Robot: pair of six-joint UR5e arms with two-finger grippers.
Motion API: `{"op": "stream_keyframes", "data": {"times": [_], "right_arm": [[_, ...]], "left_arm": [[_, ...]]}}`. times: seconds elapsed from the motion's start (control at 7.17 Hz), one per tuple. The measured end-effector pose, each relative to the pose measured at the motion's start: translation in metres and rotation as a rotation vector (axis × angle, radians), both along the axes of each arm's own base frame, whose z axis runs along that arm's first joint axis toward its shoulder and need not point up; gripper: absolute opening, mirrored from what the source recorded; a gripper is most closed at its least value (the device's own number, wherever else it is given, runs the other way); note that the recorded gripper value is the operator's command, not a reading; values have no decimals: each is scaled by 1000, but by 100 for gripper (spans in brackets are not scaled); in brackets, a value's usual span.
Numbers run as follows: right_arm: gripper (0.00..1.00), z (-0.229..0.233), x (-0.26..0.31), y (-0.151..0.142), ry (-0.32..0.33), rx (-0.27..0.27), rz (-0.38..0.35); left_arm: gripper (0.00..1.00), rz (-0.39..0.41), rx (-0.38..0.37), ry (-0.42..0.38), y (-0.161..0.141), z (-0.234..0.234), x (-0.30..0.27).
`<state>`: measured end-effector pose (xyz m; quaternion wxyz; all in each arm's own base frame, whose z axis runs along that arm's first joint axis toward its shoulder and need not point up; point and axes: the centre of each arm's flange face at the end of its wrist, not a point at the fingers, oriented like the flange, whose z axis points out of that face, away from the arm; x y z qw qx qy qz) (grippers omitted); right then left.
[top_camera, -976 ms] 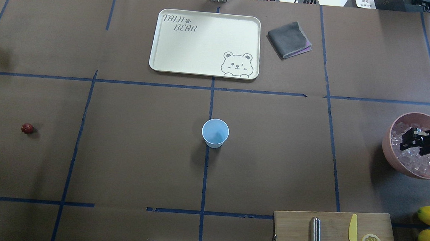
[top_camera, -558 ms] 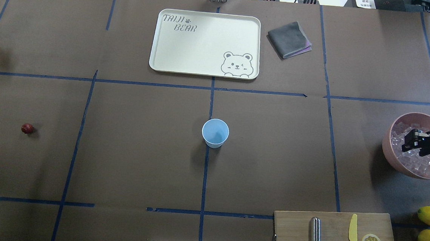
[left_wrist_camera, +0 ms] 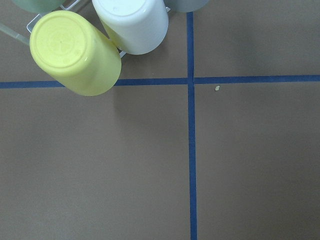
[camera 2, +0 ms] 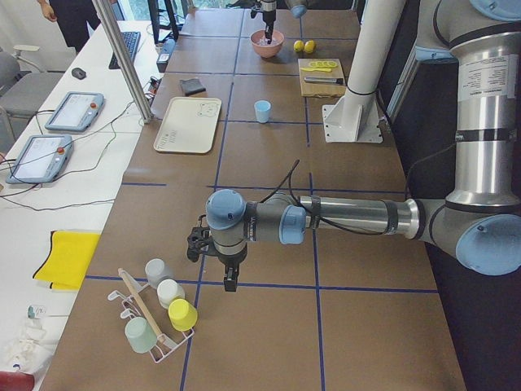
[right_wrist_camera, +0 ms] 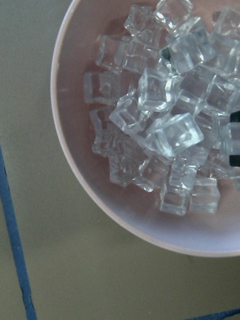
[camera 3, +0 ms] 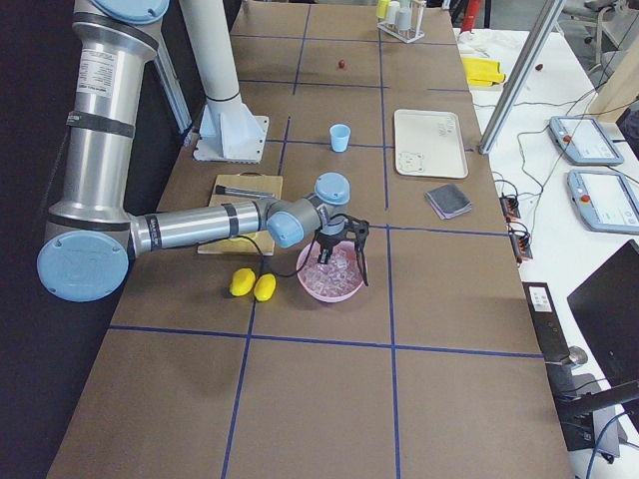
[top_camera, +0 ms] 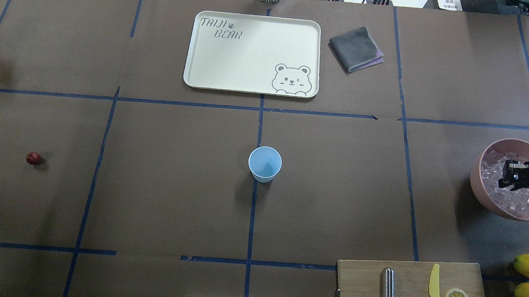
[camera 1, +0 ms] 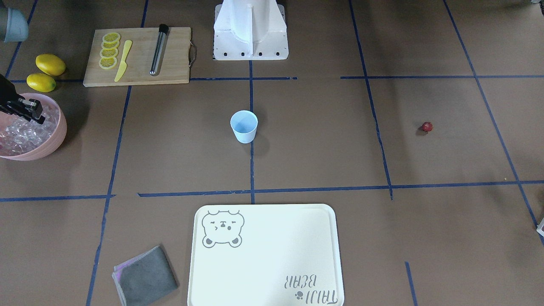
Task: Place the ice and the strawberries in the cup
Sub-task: 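Close the right gripper on an ice cube and lift it, then carry the ice cube with the right gripper over the light-blue cup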
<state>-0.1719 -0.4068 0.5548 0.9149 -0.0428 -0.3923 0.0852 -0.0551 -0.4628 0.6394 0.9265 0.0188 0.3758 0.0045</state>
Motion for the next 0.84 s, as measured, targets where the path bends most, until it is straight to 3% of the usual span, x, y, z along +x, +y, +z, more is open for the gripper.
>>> {"op": "stream_keyframes", "data": {"times": [0.42, 0.7, 0.84], "right_arm": [[2, -47, 26, 22, -42, 47, 28], [3, -104, 15, 8, -118, 60, 96], [3, -143, -9, -5, -177, 40, 130]], "left_arm": [[100, 0, 0, 0, 0, 0, 0], [100, -1, 3, 0, 0, -2, 0], [100, -1, 5, 1, 0, -3, 0]]}}
